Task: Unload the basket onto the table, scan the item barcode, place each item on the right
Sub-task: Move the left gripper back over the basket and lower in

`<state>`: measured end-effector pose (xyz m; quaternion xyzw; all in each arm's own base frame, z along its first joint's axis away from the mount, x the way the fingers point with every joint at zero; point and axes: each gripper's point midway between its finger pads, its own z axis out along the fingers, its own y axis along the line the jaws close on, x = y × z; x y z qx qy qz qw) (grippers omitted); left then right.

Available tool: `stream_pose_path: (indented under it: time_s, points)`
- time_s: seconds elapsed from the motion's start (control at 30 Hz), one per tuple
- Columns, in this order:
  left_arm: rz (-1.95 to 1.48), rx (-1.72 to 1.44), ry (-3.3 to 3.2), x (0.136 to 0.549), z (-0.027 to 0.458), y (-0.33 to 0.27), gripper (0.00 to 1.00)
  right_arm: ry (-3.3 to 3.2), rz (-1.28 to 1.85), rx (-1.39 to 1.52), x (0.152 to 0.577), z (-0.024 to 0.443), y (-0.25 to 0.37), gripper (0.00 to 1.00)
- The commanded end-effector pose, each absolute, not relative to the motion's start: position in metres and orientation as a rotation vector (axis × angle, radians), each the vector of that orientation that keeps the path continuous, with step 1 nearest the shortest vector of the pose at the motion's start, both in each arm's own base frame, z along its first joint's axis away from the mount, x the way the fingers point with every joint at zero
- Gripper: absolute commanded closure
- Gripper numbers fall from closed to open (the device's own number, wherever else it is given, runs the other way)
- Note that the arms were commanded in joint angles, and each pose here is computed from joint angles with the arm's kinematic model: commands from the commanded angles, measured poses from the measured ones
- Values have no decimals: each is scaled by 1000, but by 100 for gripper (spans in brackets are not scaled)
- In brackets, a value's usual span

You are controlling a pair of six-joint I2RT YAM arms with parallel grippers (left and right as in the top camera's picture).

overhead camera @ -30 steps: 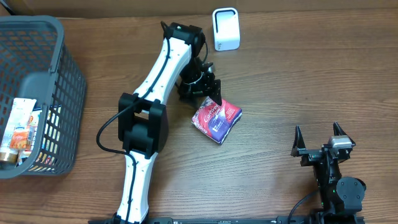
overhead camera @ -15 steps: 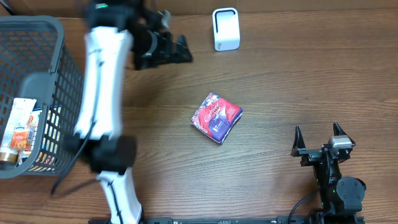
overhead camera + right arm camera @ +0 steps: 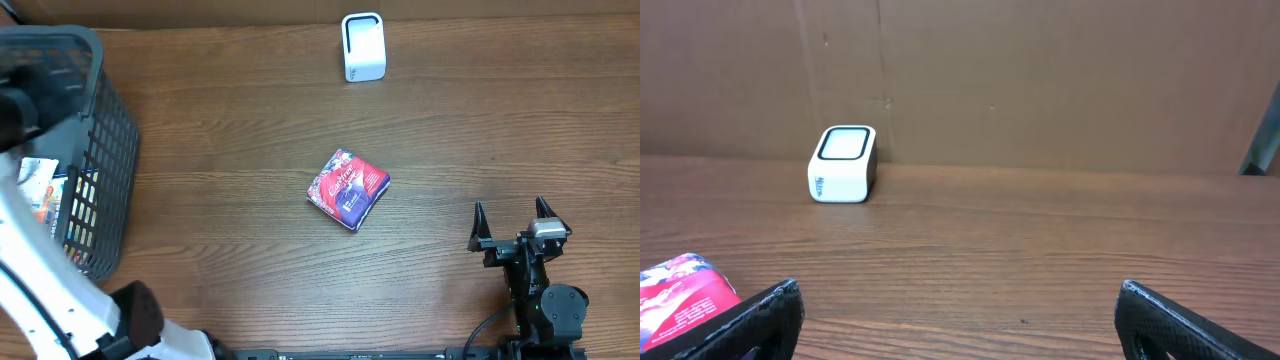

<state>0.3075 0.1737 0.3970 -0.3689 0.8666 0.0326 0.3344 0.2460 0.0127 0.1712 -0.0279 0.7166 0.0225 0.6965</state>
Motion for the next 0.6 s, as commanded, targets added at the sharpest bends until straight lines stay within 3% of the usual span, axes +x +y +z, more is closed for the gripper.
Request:
stream_pose_path:
  time_s: [0.0,0.2,0.43,0.57]
  points:
    - [179,-1331,2101,274,389,235,0,1592,49,-62,246,170,13,0]
    - [183,-1598,2111,258,341,282,0,1592,49,-62,246,170,13,0]
    - [260,-1872,2108,268,276,318,0,1592,49,-62,246,170,13,0]
    - [294,-1926,2141,274,248,332,10,1592,49,-62,246,170,13,0]
